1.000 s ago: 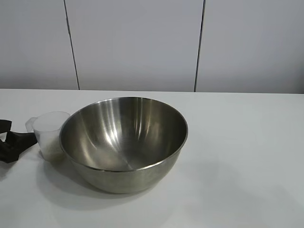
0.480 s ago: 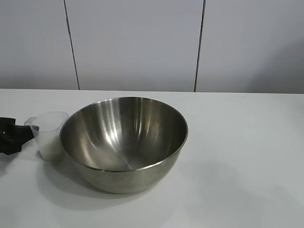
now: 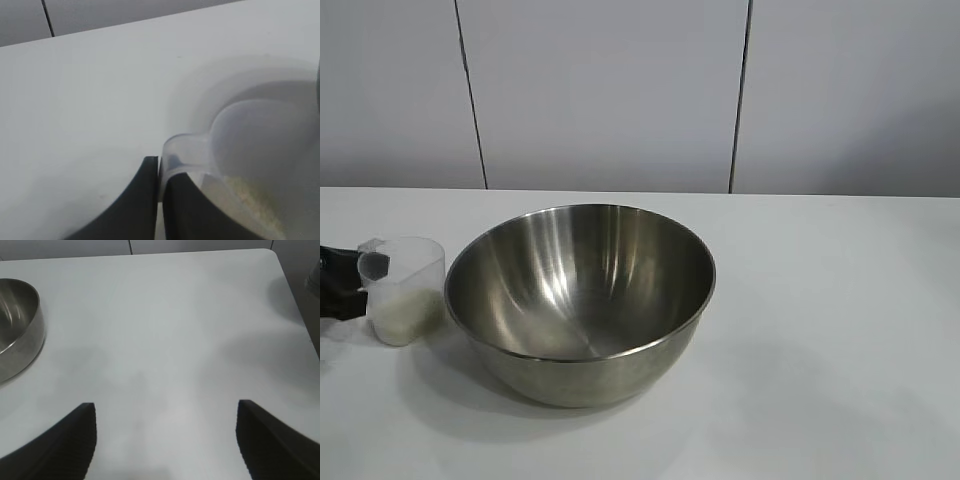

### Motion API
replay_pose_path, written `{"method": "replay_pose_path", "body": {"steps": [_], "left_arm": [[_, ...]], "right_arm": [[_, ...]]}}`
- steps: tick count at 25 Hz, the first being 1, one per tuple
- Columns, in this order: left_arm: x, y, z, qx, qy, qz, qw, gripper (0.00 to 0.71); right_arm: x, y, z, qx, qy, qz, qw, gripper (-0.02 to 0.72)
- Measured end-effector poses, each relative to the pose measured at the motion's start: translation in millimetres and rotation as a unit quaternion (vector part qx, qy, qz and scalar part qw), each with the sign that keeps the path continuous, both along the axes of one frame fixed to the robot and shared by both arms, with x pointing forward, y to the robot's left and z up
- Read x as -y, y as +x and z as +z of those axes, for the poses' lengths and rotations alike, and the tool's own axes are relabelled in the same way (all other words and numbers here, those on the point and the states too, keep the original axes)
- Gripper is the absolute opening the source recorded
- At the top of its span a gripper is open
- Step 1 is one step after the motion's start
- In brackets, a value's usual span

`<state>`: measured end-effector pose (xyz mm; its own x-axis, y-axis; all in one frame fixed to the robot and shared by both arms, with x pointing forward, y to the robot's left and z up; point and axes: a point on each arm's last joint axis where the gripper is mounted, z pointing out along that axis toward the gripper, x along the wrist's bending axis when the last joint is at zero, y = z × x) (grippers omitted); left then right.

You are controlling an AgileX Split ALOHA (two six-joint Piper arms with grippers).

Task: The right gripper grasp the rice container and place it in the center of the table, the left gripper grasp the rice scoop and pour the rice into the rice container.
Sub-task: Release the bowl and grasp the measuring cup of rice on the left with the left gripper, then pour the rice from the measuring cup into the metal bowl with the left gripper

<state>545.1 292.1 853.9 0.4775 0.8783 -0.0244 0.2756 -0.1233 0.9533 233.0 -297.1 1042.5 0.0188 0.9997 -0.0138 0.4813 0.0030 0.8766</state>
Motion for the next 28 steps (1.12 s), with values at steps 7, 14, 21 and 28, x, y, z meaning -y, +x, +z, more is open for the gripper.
{"method": "replay_pose_path", "body": {"steps": [7,14,21,28], "left_arm": [[5.1,-1,65,0.093,0.012,-0.034,0.995,0.008],[25.4,-26,129,0.142,0.133,-0.096,0.976,0.007],[74.1,-50,155,0.141,0.209,-0.124,0.96,0.006],[106.7,-59,155,0.19,0.295,-0.138,0.926,0.006]], "right_arm": [[0,0,0,0.0,0.0,0.0,1.0,0.535],[0,0,0,0.0,0.0,0.0,1.0,0.535],[0,0,0,0.0,0.0,0.0,1.0,0.535],[0,0,0,0.001,0.0,0.0,1.0,0.535]]}}
